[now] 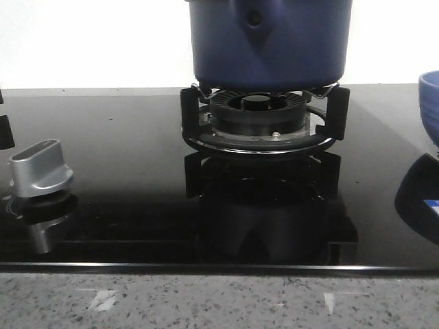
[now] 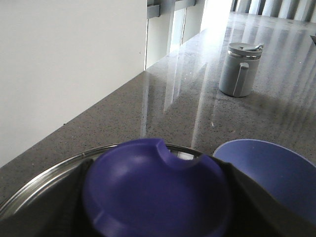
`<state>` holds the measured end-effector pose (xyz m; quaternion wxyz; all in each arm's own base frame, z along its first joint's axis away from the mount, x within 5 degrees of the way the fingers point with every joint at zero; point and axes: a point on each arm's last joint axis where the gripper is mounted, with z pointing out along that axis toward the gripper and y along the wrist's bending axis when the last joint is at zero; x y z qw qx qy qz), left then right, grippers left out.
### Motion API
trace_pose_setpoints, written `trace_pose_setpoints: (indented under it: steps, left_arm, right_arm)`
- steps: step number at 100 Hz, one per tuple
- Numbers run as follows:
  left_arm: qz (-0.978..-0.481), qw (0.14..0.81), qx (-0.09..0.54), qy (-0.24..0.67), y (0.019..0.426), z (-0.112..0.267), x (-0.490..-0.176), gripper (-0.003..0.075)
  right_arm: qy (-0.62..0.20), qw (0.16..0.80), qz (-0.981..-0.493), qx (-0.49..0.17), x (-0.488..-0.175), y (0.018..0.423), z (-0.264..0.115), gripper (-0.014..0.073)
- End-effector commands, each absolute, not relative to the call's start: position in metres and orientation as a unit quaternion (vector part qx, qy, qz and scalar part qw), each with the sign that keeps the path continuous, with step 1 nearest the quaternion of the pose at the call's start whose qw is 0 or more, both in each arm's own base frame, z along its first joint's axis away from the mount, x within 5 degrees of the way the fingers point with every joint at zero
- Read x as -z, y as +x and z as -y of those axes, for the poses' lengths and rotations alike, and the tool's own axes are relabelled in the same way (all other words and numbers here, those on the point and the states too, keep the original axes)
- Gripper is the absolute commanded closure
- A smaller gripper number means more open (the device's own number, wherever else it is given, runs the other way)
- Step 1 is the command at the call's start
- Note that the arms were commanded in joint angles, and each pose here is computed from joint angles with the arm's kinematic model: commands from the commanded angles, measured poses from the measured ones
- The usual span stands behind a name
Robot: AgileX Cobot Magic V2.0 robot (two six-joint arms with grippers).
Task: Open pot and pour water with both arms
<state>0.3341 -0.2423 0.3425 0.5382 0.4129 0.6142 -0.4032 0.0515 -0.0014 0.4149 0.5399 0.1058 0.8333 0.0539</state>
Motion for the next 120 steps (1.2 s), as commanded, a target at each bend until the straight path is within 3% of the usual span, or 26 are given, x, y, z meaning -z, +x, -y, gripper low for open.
trace_pose_setpoints:
  steps: [1,120]
  left_arm:
    - [-0.572,0.575,0.436,0.392,0.321,0.240,-0.383,0.0405]
    - [-0.596,0.575,0.425,0.365,0.331,0.249,-0.370,0.0405]
  right_arm:
    - [0.096,0.576,-0.810,-0.051,-0.428,0.052,0.002,0.0662]
    - [0.096,0.570,-0.814,-0.057,-0.427,0.052,0.001,0.0662]
